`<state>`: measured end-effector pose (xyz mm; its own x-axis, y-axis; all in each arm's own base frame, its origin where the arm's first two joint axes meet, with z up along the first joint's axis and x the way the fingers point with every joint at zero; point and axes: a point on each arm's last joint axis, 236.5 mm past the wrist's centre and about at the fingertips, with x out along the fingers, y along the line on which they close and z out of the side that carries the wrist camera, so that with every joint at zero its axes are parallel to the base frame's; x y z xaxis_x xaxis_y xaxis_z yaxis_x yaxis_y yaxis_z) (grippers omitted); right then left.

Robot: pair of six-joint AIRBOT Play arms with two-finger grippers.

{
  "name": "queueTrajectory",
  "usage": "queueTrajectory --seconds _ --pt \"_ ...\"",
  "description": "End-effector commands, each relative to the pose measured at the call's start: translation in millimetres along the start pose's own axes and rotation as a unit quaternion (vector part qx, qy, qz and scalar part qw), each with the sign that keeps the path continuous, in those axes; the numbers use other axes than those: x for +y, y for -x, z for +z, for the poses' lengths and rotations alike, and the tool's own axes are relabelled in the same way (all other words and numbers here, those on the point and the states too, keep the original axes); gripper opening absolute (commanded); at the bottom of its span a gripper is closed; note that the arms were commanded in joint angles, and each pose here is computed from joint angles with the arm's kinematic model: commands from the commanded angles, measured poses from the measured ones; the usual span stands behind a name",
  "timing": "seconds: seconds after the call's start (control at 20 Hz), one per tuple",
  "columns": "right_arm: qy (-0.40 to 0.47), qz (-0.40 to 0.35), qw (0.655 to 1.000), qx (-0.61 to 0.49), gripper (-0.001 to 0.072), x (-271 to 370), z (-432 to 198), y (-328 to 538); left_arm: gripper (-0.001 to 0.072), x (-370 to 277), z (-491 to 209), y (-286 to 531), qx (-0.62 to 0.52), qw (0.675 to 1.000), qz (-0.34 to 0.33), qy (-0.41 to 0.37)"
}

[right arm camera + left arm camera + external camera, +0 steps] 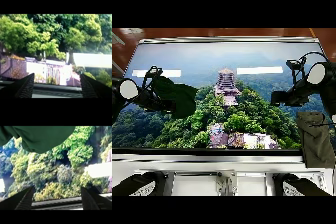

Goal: Fold the shirts.

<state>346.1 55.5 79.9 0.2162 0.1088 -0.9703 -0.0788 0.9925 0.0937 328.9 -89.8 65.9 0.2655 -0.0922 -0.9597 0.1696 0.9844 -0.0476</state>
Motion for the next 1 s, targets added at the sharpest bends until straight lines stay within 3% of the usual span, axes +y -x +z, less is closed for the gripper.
queueTrajectory --seconds 0.0,0.3,0.6,0.75,0.95 --pt "-0.001 0.013 1.000 -0.002 0.0696 6 1 0 0.0701 -2 23 -2 -0.045 0.999 -0.005 0.001" --pt "-0.005 0.006 1.000 0.012 0.0696 3 -6 0 0.0700 -2 45 -29 -0.061 0.998 -0.004 0.005" --pt "-0.005 0.008 0.999 -0.045 0.0696 4 21 1 0.0706 79 26 -124 0.042 0.979 0.029 0.197" --pt "-0.005 0.009 0.998 -0.068 0.0696 4 32 2 0.0706 94 20 -157 0.066 0.957 -0.014 0.282" --pt "-0.006 0.010 0.996 -0.089 0.0696 5 42 4 0.0704 83 62 -178 -0.004 0.945 -0.073 0.319"
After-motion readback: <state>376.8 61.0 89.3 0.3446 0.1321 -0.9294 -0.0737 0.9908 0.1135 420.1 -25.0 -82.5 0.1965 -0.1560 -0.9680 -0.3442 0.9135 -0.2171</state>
